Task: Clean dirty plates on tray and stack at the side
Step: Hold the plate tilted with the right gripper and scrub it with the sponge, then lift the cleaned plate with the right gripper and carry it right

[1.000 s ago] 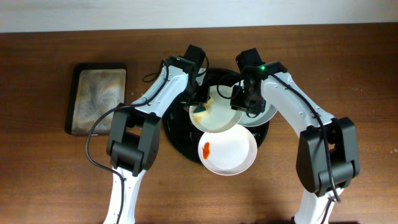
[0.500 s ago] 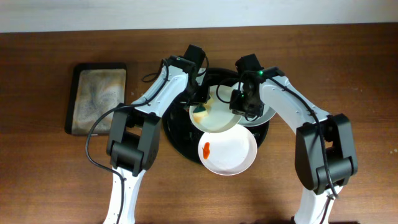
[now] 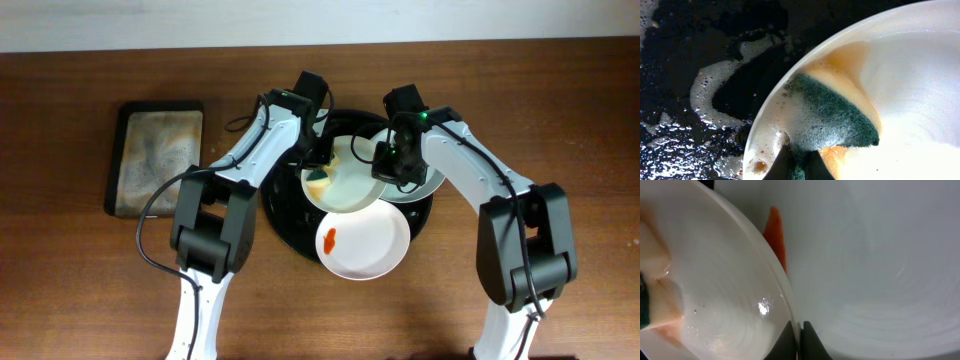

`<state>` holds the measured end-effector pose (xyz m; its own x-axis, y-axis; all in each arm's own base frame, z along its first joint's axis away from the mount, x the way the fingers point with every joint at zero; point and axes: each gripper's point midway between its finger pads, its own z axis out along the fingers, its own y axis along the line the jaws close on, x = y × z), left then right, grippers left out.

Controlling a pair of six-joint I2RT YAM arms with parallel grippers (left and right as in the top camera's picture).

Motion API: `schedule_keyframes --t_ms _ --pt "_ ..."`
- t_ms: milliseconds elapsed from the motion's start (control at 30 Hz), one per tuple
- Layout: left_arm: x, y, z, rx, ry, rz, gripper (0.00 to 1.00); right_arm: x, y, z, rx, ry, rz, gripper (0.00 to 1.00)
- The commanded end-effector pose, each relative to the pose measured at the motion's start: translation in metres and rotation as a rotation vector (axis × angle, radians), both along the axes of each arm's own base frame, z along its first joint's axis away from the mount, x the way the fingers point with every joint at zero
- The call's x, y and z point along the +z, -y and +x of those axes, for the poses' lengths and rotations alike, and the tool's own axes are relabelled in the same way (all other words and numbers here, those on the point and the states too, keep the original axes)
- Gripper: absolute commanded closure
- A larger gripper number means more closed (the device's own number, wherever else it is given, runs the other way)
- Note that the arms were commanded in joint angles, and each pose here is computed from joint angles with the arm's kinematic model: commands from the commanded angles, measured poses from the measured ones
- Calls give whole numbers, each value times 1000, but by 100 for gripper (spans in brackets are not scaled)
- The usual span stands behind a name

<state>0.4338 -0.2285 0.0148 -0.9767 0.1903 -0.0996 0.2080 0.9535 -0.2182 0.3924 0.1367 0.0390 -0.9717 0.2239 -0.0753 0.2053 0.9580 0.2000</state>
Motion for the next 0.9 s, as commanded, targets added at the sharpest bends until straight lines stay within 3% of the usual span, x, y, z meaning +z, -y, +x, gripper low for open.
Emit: schedule_keyframes --t_ms 0,67,100,167,333,367,500,533,767,867 --pt "-18 -7 -3 11 -46 28 74 21 1 11 51 73 -15 96" --pt "-6 -5 2 11 -29 23 75 27 6 13 44 91 -48 96" --pt "-3 -6 3 12 -24 30 87 30 8 14 43 99 -60 96" --pt "0 -12 5 17 -14 64 100 38 12 15 47 123 -75 96" --pt "0 -22 7 23 2 122 100 62 23 18 52 189 -132 96" --pt "1 -22 7 24 4 120 99 66 24 18 61 199 -139 96" --pt "19 -23 13 30 48 113 65 76 31 16 86 219 -183 96" --pt "26 -25 16 34 70 124 62 78 33 16 94 221 -198 96" --pt "50 -48 30 81 141 163 63 96 44 21 152 241 -281 96" --pt "50 -51 31 87 138 165 73 106 43 23 164 255 -281 96"
